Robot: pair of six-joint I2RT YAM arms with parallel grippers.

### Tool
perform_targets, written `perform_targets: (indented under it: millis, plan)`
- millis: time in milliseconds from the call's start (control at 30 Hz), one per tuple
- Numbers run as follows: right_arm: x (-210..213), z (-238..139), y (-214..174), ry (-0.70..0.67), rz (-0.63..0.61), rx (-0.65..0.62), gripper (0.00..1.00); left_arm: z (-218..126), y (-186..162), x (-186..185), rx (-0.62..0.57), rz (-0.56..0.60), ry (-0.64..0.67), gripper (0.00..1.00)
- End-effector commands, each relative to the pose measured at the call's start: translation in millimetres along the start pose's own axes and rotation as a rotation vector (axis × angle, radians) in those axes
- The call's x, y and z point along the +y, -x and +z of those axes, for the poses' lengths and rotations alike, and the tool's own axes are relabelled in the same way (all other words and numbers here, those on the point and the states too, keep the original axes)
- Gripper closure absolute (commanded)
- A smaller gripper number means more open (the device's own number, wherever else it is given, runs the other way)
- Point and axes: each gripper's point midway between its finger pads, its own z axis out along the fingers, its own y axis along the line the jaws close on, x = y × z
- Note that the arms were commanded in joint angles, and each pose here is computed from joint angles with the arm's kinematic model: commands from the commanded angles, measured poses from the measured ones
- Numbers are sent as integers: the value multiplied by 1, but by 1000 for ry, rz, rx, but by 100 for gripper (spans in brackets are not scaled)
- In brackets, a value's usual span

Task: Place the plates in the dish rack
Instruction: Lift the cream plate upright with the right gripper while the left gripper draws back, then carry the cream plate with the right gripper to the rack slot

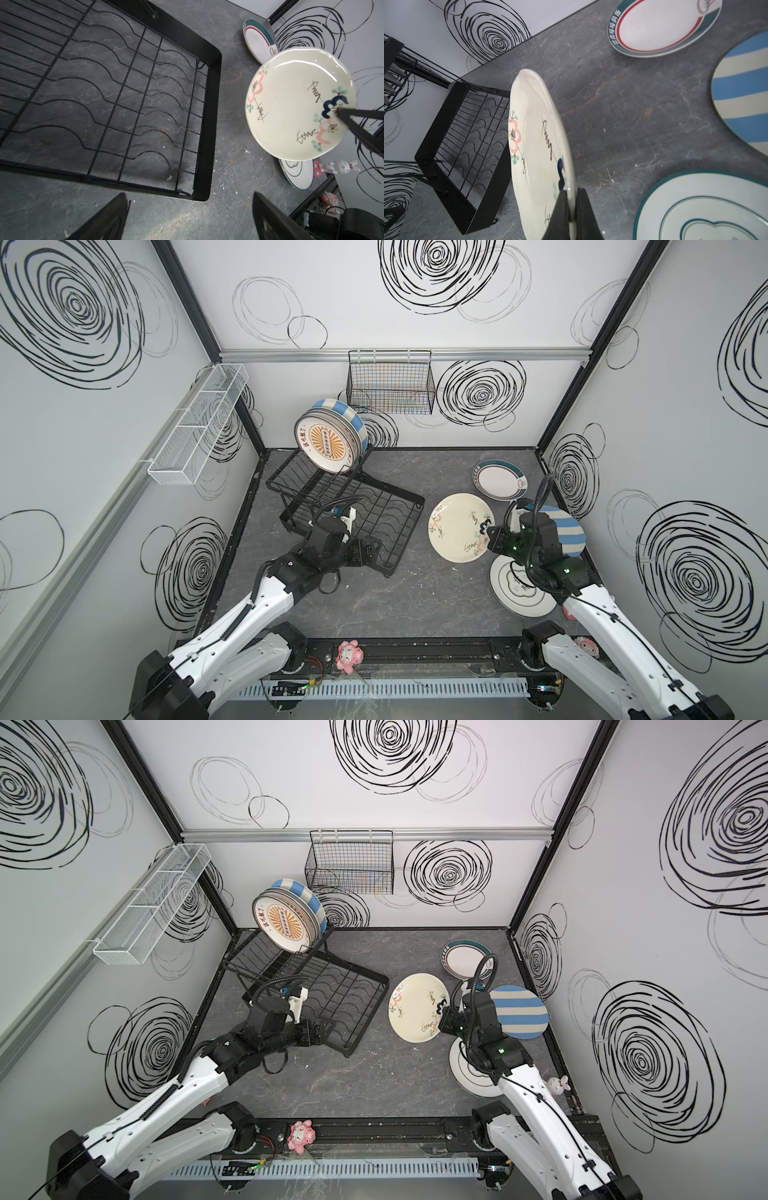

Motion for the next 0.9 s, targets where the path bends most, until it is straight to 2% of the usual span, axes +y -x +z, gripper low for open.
perform_targets:
  millis: [0, 133, 233, 467, 700, 867]
  plan:
    - [45, -30, 76, 114, -96, -228, 100, -12, 1, 21, -11, -21, 60, 4]
    - [80, -35, 111, 193, -169, -292, 100, -22, 6, 50, -57, -95, 107, 4]
    - [113, -44, 134, 246, -211, -361, 100, -33, 19, 57, -116, -128, 105, 4]
    - [202, -78, 177, 286, -368, -583, 100, -72, 57, 78, -219, -121, 193, 4]
    - [289, -93, 186, 398, -466, -706, 100, -79, 68, 93, -251, -156, 174, 4]
    - [333, -91, 180, 368, -544, -786, 100, -76, 68, 97, -230, -167, 169, 4]
